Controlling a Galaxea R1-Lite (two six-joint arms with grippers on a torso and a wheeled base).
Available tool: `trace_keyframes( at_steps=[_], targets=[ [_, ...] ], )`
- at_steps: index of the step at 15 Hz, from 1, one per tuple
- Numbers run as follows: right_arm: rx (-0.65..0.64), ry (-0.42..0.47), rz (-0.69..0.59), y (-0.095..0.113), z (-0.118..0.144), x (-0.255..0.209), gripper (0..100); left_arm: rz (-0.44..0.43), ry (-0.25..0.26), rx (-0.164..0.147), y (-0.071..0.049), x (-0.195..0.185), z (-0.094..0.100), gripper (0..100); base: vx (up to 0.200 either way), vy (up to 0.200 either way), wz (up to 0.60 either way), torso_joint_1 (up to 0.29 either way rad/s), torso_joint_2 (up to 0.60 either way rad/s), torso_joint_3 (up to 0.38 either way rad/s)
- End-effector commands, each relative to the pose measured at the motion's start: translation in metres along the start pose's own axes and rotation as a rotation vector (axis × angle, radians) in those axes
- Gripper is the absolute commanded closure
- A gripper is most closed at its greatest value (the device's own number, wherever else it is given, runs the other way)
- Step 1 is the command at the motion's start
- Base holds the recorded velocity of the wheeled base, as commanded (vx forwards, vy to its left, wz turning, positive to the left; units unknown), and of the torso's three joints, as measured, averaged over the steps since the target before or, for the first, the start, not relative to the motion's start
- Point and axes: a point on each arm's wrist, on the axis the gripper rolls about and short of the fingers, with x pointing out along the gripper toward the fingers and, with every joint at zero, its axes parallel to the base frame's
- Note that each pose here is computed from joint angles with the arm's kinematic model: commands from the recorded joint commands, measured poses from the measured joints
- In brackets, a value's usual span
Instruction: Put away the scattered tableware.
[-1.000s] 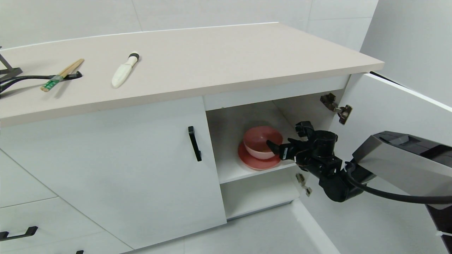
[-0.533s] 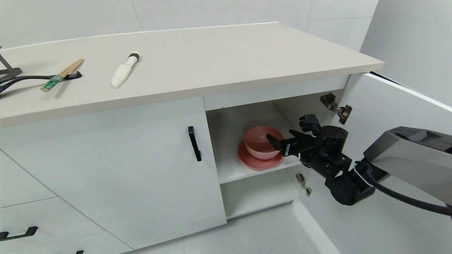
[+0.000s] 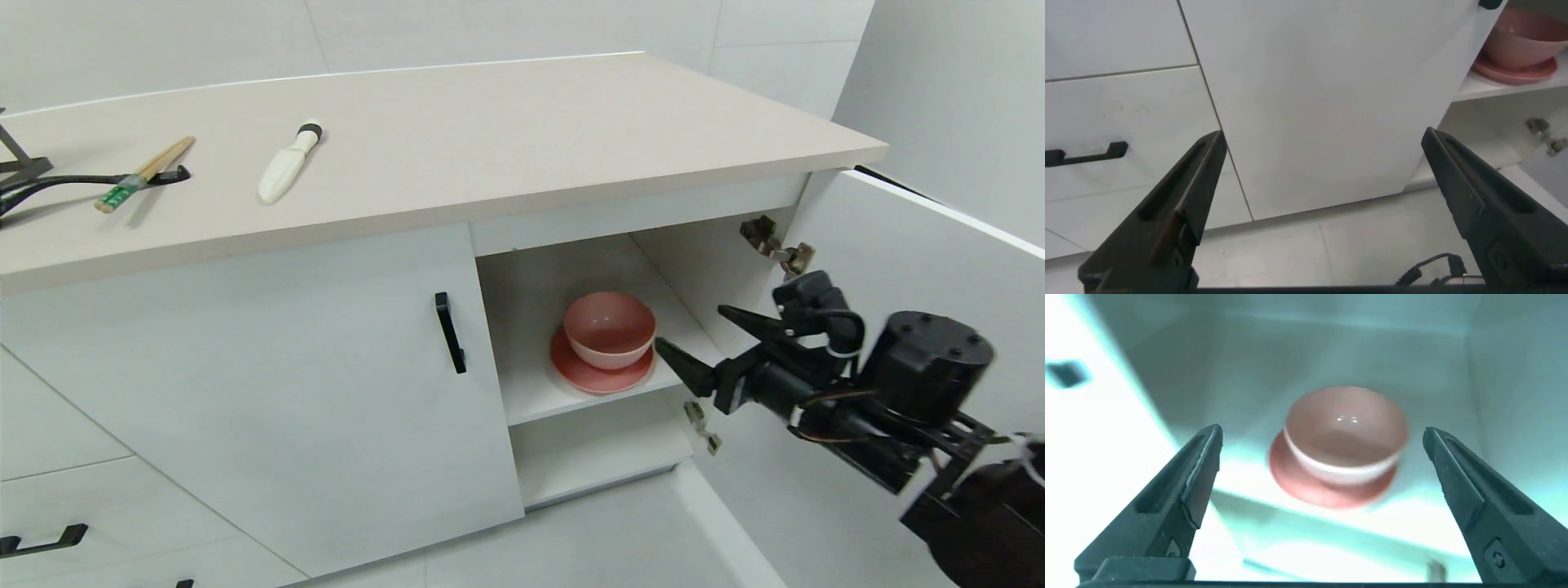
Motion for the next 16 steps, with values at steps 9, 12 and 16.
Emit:
trace_keyframes(
  at_steps=[9,12,16],
  targets=[
    [-0.01,0.168,-0.34,-0.001,0.014,-0.234,0,0.051,-0.006,-0.005,0.001,0.0,0.0,0,0.0,0.0,0.0,0.0,0.0,0.0],
    [0.021,0.195,-0.461,0.033,-0.033,-0.312,0,0.051,-0.004,0.004,0.001,0.0,0.0,0,0.0,0.0,0.0,0.0,0.0,0.0],
    [0.022,0.14,-0.591,0.037,-0.035,-0.316,0,0.015,-0.001,0.063,0.0,0.0,0.0,0,0.0,0.0,0.0,0.0,0.0,0.0]
  ],
)
